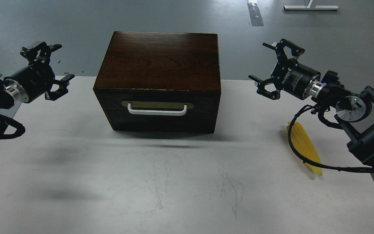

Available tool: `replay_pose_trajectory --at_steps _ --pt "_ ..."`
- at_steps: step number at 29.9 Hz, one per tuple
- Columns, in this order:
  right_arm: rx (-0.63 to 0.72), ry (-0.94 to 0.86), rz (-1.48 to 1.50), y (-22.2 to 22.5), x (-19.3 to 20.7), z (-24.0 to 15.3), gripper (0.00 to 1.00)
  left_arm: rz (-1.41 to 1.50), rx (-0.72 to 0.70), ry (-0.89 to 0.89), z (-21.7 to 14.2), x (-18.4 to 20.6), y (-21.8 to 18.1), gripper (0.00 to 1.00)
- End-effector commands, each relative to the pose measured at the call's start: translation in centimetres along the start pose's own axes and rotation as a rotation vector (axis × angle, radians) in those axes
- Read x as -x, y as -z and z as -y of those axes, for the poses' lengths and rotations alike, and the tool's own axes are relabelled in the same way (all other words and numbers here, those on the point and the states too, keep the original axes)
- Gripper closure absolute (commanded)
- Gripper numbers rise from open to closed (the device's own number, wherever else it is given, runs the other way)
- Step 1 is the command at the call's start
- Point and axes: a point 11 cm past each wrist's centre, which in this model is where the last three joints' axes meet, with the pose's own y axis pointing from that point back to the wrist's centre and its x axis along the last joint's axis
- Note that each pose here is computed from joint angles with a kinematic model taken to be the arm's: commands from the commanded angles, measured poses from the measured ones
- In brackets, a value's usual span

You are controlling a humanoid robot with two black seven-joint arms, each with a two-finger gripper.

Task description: Put corn in drawer with both arms

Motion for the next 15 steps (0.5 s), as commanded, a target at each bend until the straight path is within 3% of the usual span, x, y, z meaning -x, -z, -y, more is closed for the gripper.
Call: replay_pose_trajectory --at_steps 1,15 --pt "-0.003 -0.002 0.003 0.0 -0.09 -0.11 0.0 0.004 0.007 -0.003 -0.12 -0.18 -0.34 0.02" --pt "0.0 -0.007 0.006 -0.21 -0.3 -0.32 0.0 0.004 0.008 0.018 -0.22 -0.04 -0.6 0.02"
